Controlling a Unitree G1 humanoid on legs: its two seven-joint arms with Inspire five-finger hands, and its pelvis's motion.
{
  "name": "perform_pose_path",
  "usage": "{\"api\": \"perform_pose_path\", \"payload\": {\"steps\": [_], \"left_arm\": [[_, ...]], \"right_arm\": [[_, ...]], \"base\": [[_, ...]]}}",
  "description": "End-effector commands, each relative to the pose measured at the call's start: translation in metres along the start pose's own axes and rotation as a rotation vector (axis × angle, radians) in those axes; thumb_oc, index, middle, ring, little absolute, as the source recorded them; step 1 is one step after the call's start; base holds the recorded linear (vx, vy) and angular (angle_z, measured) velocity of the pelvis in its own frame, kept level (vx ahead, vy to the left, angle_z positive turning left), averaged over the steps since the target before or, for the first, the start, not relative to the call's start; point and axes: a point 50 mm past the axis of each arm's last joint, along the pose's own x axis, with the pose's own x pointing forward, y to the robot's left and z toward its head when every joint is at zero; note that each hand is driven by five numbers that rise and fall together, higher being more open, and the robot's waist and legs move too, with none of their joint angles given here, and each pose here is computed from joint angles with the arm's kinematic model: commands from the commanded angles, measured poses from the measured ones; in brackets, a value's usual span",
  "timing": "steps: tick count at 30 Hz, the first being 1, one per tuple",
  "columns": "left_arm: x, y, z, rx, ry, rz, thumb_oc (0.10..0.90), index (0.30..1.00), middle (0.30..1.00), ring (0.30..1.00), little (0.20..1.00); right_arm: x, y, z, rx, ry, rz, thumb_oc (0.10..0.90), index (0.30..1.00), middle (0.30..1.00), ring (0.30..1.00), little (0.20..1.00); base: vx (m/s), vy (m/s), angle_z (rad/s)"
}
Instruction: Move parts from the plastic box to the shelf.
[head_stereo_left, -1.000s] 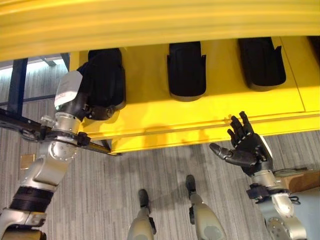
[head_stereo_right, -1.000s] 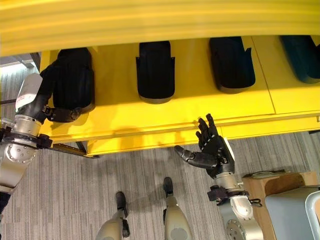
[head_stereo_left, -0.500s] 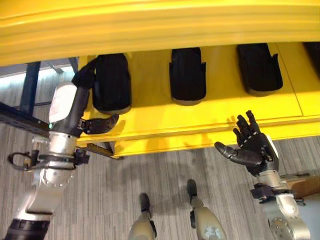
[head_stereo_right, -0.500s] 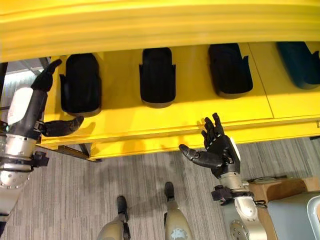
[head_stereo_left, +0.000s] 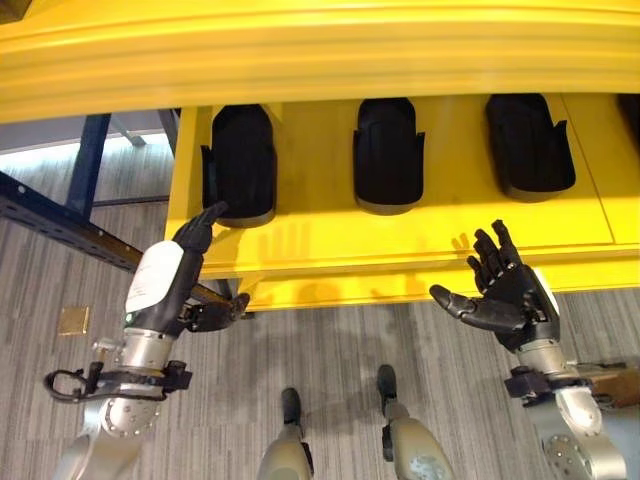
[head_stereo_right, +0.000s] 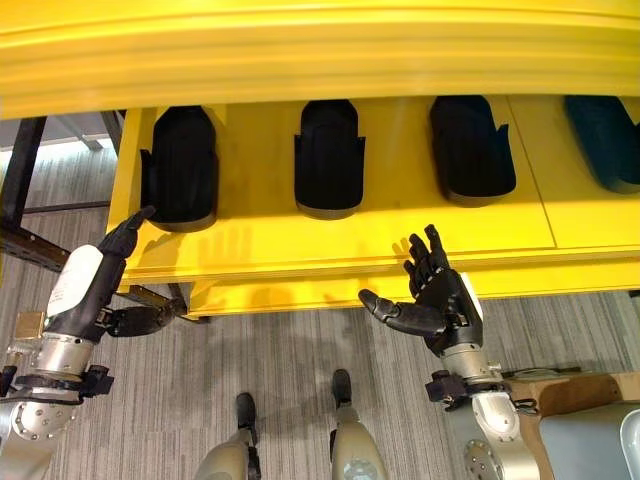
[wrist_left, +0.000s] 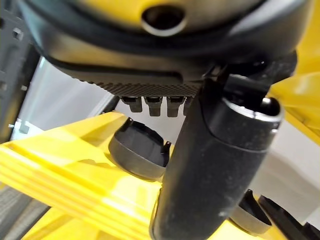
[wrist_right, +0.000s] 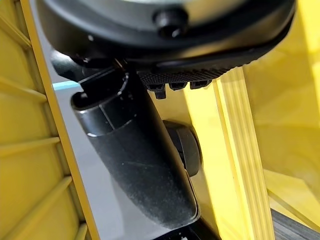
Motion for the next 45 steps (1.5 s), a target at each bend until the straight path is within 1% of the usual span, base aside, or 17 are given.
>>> {"api": "perform_pose_path", "payload": {"steps": [1, 5, 6, 8, 14, 16, 20, 28, 30, 38, 45], "left_arm": [[0.005, 0.015, 0.005, 0.121, -0.091, 0.024, 0.9, 1.0, 1.0, 1.0, 1.0], [0.004, 0.01, 0.001, 0.125, -0.073, 0.009, 0.9, 1.0, 1.0, 1.0, 1.0], [0.005, 0.003, -0.005, 0.144, -0.051, -0.012, 0.9, 1.0, 1.0, 1.0, 1.0], [0.006, -0.003, -0.011, 0.175, -0.032, -0.027, 0.9, 1.0, 1.0, 1.0, 1.0], [0.008, -0.012, -0.02, 0.27, -0.019, -0.048, 0.9, 1.0, 1.0, 1.0, 1.0], [0.01, -0.014, -0.021, 0.277, -0.019, -0.05, 0.9, 1.0, 1.0, 1.0, 1.0], [0.017, -0.025, -0.024, 0.352, -0.038, -0.084, 0.9, 1.0, 1.0, 1.0, 1.0], [0.027, -0.038, -0.023, 0.417, -0.074, -0.11, 0.9, 1.0, 1.0, 1.0, 1.0], [0.032, -0.043, -0.021, 0.468, -0.104, -0.122, 0.9, 1.0, 1.0, 1.0, 1.0], [0.038, -0.046, -0.015, 0.497, -0.142, -0.109, 0.9, 1.0, 1.0, 1.0, 1.0], [0.04, -0.04, -0.012, 0.51, -0.154, -0.07, 0.9, 1.0, 1.0, 1.0, 1.0]], "right_arm": [[0.004, 0.009, 0.035, -0.05, -0.202, 0.059, 0.9, 1.0, 1.0, 1.0, 1.0], [0.005, 0.009, 0.035, -0.049, -0.201, 0.06, 0.9, 1.0, 1.0, 1.0, 1.0], [0.005, 0.01, 0.034, -0.045, -0.199, 0.06, 0.9, 1.0, 1.0, 1.0, 1.0], [0.005, 0.01, 0.033, -0.044, -0.197, 0.061, 0.9, 1.0, 1.0, 1.0, 1.0], [0.003, 0.009, 0.033, -0.037, -0.199, 0.046, 0.9, 1.0, 1.0, 1.0, 1.0], [0.003, 0.009, 0.033, -0.036, -0.2, 0.043, 0.9, 1.0, 1.0, 1.0, 1.0], [0.003, 0.009, 0.032, -0.032, -0.205, 0.038, 0.9, 1.0, 1.0, 1.0, 1.0], [0.002, 0.008, 0.034, -0.041, -0.215, 0.023, 0.9, 1.0, 1.0, 1.0, 1.0], [0.002, 0.008, 0.032, -0.039, -0.209, 0.017, 0.9, 1.0, 1.0, 1.0, 1.0], [0.0, 0.006, 0.032, -0.044, -0.212, 0.0, 0.9, 1.0, 1.0, 1.0, 1.0], [-0.001, 0.005, 0.032, -0.046, -0.214, -0.013, 0.9, 1.0, 1.0, 1.0, 1.0]], "base": [[-0.01, -0.011, 0.07], [-0.01, -0.012, 0.04], [0.0, 0.0, 0.0], [0.0, -0.024, 0.03], [0.0, -0.002, 0.01], [0.0, 0.0, 0.0], [0.0, 0.0, 0.0], [0.0, 0.0, 0.0], [0.0, 0.0, 0.0], [0.0, 0.0, 0.0], [0.0, 0.0, 0.0]]}}
